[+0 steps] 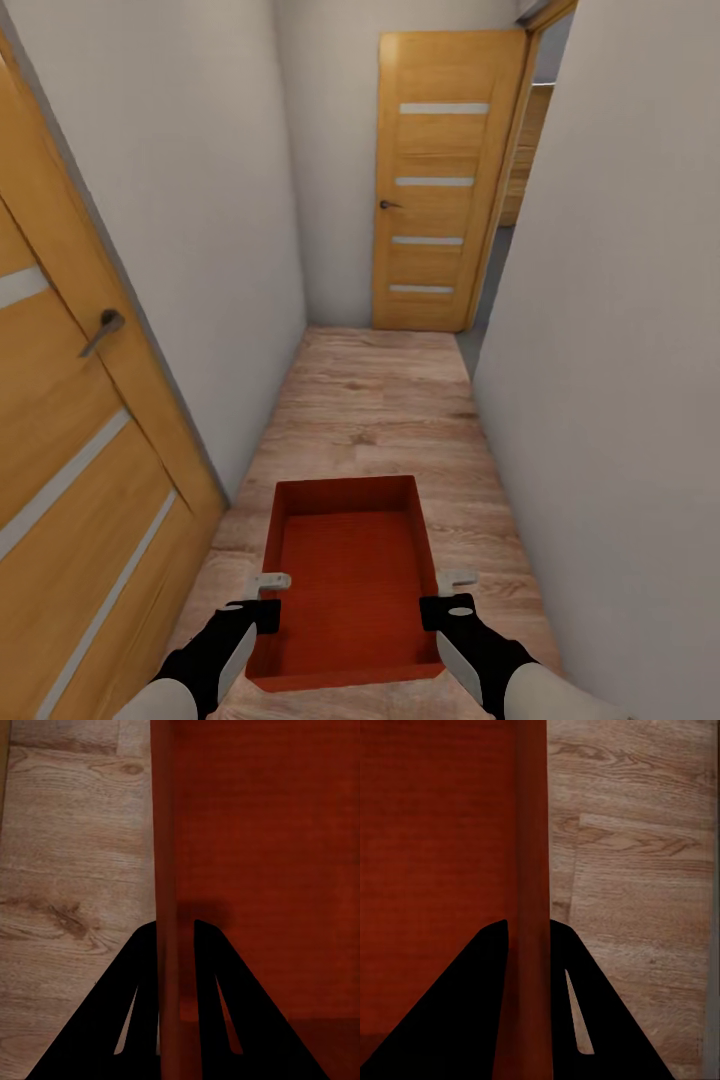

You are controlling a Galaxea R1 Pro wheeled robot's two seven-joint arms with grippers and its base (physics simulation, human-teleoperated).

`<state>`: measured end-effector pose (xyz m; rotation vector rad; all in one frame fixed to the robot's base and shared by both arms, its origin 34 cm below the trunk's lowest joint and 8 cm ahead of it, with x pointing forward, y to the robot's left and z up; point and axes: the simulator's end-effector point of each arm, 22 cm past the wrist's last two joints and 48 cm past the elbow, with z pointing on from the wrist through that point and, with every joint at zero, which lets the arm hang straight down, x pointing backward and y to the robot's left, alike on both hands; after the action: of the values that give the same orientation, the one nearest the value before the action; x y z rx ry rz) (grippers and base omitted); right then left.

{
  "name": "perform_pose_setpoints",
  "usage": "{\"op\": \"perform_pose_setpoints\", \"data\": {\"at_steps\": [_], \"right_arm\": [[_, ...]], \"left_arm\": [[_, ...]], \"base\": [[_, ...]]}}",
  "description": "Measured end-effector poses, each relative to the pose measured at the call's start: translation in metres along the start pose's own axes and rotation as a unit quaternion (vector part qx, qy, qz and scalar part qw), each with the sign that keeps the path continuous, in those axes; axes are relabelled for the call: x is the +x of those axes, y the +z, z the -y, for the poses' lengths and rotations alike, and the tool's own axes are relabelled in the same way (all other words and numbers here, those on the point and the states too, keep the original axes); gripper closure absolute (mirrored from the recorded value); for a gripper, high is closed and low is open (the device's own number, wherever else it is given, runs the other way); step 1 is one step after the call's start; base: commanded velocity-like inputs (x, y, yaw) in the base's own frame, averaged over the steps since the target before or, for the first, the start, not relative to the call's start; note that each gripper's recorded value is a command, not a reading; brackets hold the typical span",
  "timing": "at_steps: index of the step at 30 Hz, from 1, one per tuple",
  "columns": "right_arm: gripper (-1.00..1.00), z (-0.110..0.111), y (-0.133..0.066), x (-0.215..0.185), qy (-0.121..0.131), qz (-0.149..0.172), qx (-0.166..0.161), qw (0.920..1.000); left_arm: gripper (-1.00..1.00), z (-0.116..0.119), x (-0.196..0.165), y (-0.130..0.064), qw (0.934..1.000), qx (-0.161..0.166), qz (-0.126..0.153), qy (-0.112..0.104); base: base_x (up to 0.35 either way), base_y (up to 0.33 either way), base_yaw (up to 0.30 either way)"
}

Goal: Move the two storage containers from the living room to the garage. In the garage, place one container on the floor and stack the other container on top of it (either order is fine).

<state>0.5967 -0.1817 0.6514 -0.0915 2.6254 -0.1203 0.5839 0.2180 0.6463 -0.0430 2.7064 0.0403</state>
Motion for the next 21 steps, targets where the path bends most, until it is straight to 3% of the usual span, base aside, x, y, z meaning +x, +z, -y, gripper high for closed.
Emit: {"op": "perform_pose_setpoints", "data": {"at_steps": [21], "right_arm": [[1.0, -0.0001, 0.0001, -0.0001, 0.0, 0.0, 0.0, 1.0]], "left_arm": [[1.0, -0.0001, 0.0002, 0.0, 1.0, 0.0, 0.0, 0.0]], "base": [[0.324, 0.0, -0.003]]}}
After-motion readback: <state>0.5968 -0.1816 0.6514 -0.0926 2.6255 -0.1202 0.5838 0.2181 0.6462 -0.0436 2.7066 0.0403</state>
